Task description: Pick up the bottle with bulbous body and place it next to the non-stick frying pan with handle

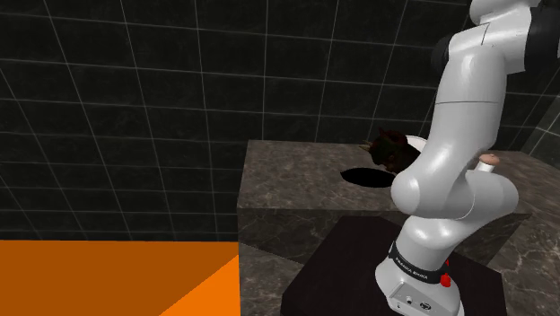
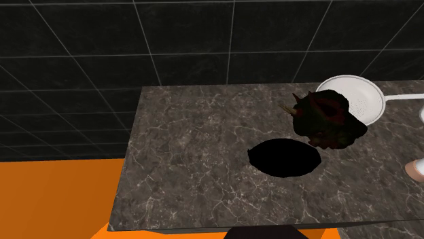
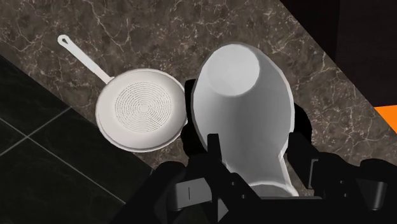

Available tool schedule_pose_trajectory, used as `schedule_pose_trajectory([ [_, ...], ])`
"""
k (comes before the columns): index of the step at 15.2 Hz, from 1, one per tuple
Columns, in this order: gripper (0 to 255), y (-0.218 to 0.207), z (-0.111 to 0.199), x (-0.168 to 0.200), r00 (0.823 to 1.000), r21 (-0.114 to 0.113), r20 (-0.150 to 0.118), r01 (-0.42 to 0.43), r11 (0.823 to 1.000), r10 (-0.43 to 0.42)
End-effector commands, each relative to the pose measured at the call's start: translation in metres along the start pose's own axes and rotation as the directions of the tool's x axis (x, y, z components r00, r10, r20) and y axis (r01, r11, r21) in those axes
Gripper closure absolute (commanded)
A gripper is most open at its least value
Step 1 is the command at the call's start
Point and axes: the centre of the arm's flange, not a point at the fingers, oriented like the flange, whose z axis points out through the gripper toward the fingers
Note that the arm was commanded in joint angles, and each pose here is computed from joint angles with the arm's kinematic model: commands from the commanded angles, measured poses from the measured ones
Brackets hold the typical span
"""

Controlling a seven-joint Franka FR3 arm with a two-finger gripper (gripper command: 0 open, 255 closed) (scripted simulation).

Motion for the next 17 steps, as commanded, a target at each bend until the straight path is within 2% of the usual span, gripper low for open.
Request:
schedule_pose_trajectory([
  [1, 255, -0.001, 0.013, -0.001, 1.000, 0.000, 0.001, 0.001, 1.000, -0.001],
  [17, 255, -0.001, 0.097, -0.008, 1.000, 0.000, 0.001, 0.001, 1.000, -0.001],
])
